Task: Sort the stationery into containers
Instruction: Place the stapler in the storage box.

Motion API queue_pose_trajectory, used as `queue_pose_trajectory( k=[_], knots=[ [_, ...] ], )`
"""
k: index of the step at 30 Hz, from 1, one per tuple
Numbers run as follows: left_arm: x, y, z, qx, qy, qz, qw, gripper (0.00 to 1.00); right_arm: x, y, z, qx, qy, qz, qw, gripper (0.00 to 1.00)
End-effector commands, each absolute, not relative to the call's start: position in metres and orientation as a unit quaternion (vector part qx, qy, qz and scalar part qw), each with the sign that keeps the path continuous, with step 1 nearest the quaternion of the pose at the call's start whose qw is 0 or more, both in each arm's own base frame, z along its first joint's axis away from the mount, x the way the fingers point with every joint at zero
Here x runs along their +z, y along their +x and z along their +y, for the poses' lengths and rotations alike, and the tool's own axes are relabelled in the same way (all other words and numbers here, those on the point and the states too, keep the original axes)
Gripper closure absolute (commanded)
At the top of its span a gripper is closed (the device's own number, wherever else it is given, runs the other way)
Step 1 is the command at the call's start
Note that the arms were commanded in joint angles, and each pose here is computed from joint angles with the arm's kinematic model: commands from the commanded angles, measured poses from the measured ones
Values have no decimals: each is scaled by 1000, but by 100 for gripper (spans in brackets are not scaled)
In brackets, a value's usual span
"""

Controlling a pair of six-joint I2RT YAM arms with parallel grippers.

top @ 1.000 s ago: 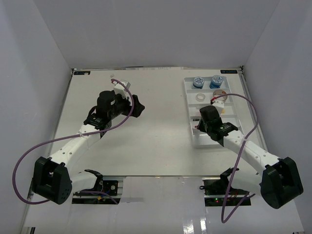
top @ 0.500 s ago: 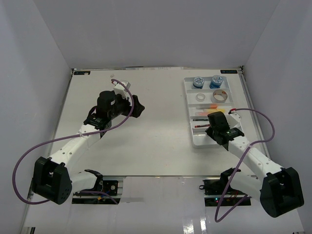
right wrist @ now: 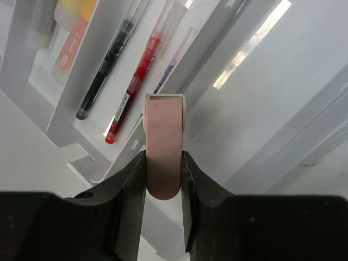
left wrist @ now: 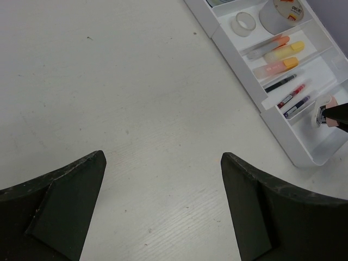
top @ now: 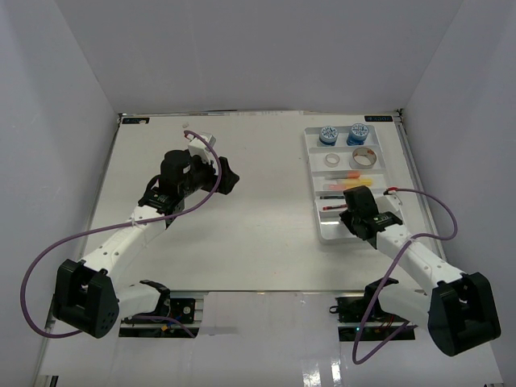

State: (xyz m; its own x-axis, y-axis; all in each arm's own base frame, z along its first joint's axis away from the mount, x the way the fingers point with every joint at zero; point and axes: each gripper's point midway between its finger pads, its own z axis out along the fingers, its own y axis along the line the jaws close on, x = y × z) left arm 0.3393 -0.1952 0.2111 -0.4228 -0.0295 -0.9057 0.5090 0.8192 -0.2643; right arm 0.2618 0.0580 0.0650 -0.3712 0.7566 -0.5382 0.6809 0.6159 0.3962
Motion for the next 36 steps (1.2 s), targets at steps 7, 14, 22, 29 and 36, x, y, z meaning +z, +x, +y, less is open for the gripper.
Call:
queue_pose_trajectory(
  k=[7, 14, 22, 29, 36],
  knots=[
    [235, 341, -199, -270, 152, 786, 534, 2, 58, 238, 29, 0, 475, 807, 351, 92],
    [234, 341, -199, -271, 152, 787, 532, 2, 72, 239, 22, -7, 479, 795, 372, 92],
    [235, 341, -199, -271, 153, 787, 533, 2, 48, 233, 19, -30, 493, 798, 345, 88],
    [234, 342, -198, -268, 153, 788, 533, 2, 47, 247, 26, -23, 491, 800, 344, 80],
    [234, 342, -198, -268, 153, 789, 532, 2, 48, 253, 28, -12, 503, 792, 348, 78]
  ],
)
